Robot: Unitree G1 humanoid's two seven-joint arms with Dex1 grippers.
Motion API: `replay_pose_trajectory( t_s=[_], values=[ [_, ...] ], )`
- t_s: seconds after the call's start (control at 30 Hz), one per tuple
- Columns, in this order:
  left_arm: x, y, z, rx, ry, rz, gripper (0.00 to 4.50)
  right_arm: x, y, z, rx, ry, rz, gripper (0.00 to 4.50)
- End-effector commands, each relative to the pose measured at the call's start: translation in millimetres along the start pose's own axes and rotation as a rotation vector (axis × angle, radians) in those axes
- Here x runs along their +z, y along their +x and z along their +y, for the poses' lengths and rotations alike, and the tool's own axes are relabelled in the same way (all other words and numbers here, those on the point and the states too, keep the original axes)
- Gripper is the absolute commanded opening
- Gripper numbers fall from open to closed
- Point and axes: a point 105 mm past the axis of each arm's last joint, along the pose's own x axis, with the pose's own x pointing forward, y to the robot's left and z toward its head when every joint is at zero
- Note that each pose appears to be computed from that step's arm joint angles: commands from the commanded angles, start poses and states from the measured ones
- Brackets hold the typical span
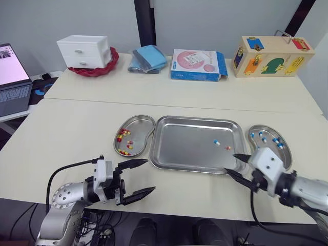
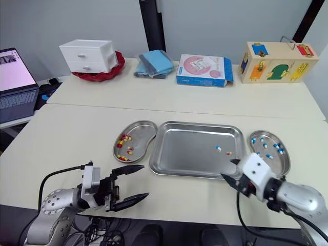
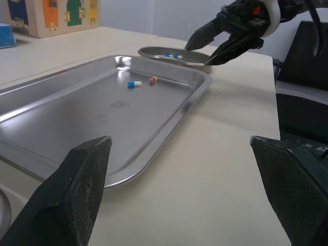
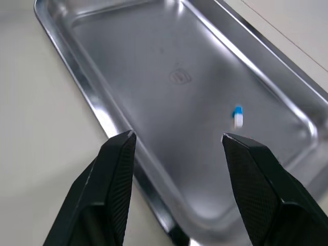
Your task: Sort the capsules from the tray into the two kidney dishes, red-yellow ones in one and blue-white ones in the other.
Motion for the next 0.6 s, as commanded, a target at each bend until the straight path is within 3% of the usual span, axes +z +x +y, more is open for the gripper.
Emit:
replay_pose_trajectory(
  t_s=[0.03, 0.33, 0.6],
  values=[
    [4, 2, 0, -0.009, 0.034, -0.015, 4.5, 1, 21, -13, -0.051, 0.015, 0.048, 2.9],
    [2, 4, 2, -0.014, 0.048, -0.019, 4.5, 2, 65, -55, -0.141, 0.044, 0.177, 2.9],
    [1, 4, 3, -0.005, 0.057, -0.024, 4.5, -11, 74, -61, -0.108, 0.07, 0.239, 2.9]
  ],
)
